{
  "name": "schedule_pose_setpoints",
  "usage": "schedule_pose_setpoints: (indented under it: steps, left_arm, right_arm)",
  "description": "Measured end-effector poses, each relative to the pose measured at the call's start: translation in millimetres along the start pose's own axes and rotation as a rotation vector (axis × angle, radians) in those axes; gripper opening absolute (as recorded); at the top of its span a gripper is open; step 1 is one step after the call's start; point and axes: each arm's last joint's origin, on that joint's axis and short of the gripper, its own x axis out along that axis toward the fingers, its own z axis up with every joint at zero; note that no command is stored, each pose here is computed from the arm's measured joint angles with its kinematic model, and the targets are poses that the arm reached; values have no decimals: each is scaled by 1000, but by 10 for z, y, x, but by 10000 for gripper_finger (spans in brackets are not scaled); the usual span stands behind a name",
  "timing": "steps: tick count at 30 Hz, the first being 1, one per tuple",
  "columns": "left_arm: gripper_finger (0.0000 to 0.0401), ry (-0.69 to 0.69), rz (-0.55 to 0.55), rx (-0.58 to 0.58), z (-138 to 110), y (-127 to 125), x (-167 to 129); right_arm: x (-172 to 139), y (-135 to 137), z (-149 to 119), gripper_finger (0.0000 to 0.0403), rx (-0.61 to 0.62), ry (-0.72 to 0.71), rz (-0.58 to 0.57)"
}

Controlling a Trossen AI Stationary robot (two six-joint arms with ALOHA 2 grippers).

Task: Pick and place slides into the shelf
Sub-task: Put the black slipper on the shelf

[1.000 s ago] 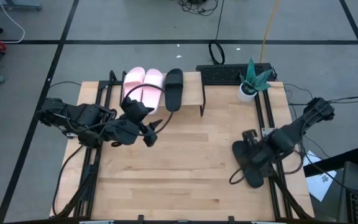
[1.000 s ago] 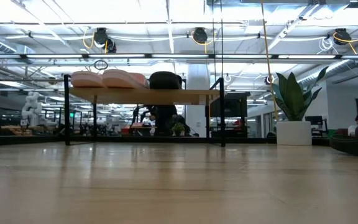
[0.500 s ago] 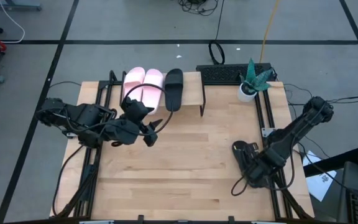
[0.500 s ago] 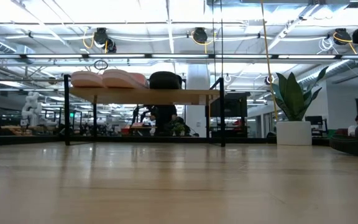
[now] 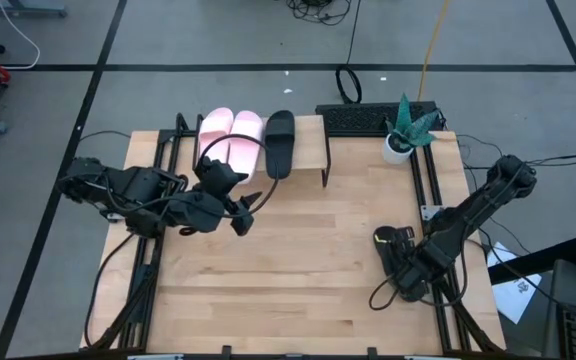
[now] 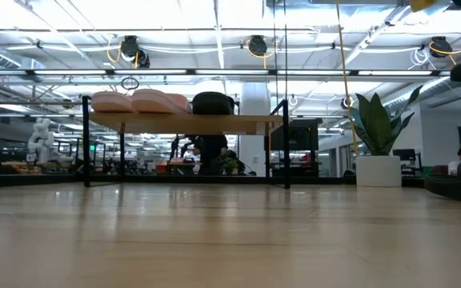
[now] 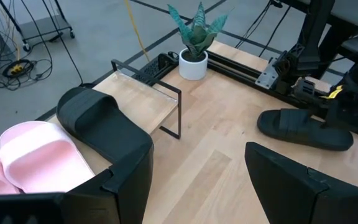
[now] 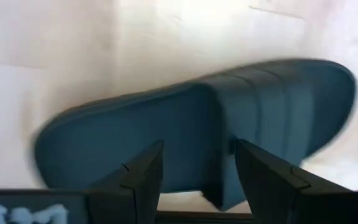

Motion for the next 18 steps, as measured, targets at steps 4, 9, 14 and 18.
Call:
schedule_pose_setpoints:
  steps: [4, 9, 14, 18]
  left_arm:
    - [253, 0, 0, 0, 0, 0, 0]
    - [253, 0, -1, -1, 0, 0, 0]
    - [253, 0, -1, -2, 0, 0, 0]
    - [253, 0, -1, -2, 0, -1, 0]
  right_arm:
    - [93, -38, -42, 187, 23, 3, -63]
    - [179, -58, -70, 187, 45, -7, -97]
    - [212, -89, -81, 187, 79, -39, -166]
    - [210, -107, -67, 173, 125, -91, -227]
